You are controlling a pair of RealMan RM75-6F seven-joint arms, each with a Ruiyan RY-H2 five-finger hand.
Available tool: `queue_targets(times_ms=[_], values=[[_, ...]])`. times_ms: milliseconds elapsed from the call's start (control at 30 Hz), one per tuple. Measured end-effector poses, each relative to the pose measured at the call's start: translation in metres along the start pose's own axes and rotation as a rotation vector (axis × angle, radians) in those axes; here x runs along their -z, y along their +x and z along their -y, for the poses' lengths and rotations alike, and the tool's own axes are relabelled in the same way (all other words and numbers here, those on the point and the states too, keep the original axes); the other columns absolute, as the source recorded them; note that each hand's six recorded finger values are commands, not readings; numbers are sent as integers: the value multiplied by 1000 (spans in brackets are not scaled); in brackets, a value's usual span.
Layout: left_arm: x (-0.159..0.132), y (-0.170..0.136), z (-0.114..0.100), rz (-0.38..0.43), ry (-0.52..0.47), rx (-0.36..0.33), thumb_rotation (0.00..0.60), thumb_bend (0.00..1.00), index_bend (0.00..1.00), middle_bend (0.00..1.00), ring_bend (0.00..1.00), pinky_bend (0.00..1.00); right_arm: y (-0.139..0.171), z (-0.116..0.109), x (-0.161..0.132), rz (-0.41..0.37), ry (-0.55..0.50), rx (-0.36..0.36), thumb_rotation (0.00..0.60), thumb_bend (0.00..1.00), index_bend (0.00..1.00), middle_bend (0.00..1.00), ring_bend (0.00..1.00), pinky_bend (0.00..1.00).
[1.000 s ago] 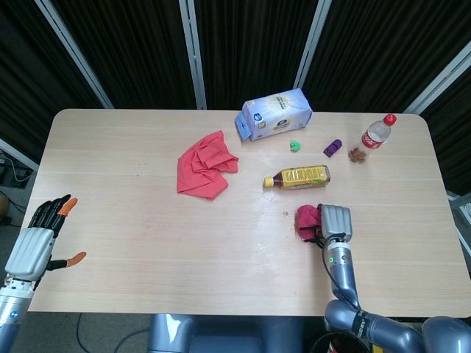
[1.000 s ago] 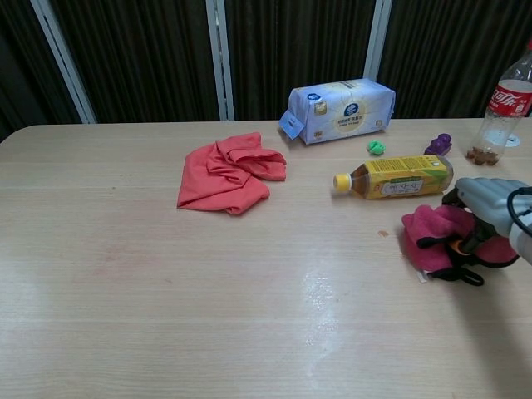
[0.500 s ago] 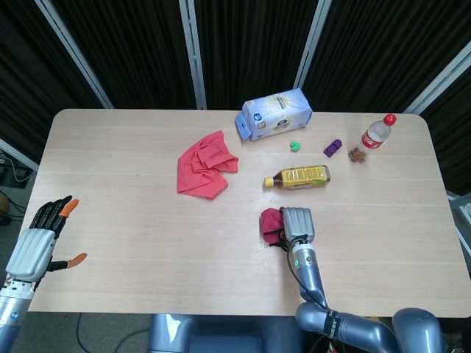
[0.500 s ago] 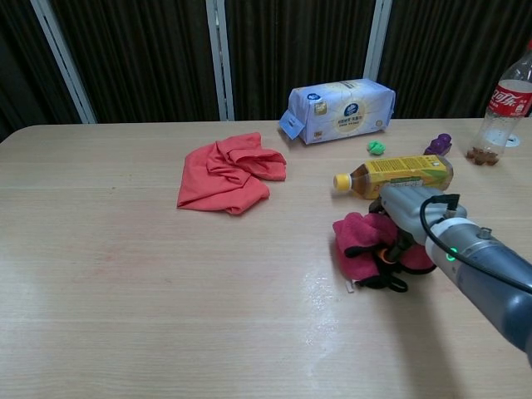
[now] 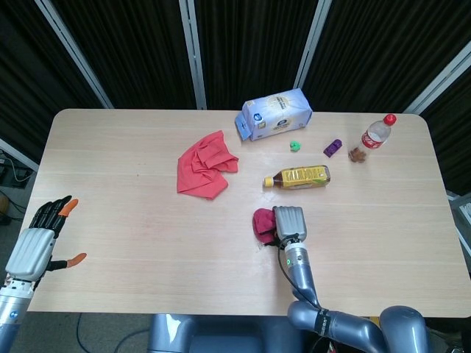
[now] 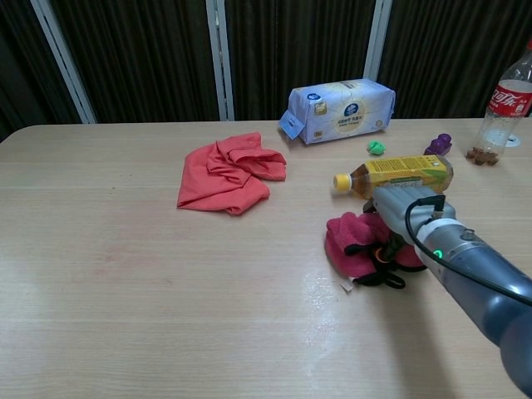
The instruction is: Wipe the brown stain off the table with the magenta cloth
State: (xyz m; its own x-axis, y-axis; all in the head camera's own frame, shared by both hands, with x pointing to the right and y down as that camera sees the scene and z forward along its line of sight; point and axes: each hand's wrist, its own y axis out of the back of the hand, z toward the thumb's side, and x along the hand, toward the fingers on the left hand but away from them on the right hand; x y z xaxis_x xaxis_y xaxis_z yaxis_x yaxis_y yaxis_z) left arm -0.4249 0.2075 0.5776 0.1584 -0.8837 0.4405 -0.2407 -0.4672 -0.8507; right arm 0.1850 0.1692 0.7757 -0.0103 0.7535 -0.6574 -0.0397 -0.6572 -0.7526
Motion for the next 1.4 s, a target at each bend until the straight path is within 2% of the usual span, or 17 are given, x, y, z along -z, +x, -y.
queue_targets(times_ms=[267,733,867,1100,1333,1400], values=[[0,0,1,-1,7,-2,600,0,58,0,0,0,-2,-6,55,99,14,23,600,482,779,676,605,708],[-1,0,2,-6,11,0,600,0,59,0,0,0,4,-37,145,239,41,86,600,483,780,676,605,708],[-1,-1,3,-7,13,1,600,0,59,0,0,0,7,-38,147,237,22,83,600,484,781,676,605,708],[0,-1,2,-13,10,-3,600,0,60,0,0,0,10,-44,132,189,19,104,600,483,780,676,605,708],[0,0,2,-13,9,0,600,0,59,0,0,0,14,-71,148,203,8,171,600,483,771,668,594,708],[0,0,2,-12,10,0,600,0,59,0,0,0,16,-79,155,205,-5,187,600,465,740,637,569,707]])
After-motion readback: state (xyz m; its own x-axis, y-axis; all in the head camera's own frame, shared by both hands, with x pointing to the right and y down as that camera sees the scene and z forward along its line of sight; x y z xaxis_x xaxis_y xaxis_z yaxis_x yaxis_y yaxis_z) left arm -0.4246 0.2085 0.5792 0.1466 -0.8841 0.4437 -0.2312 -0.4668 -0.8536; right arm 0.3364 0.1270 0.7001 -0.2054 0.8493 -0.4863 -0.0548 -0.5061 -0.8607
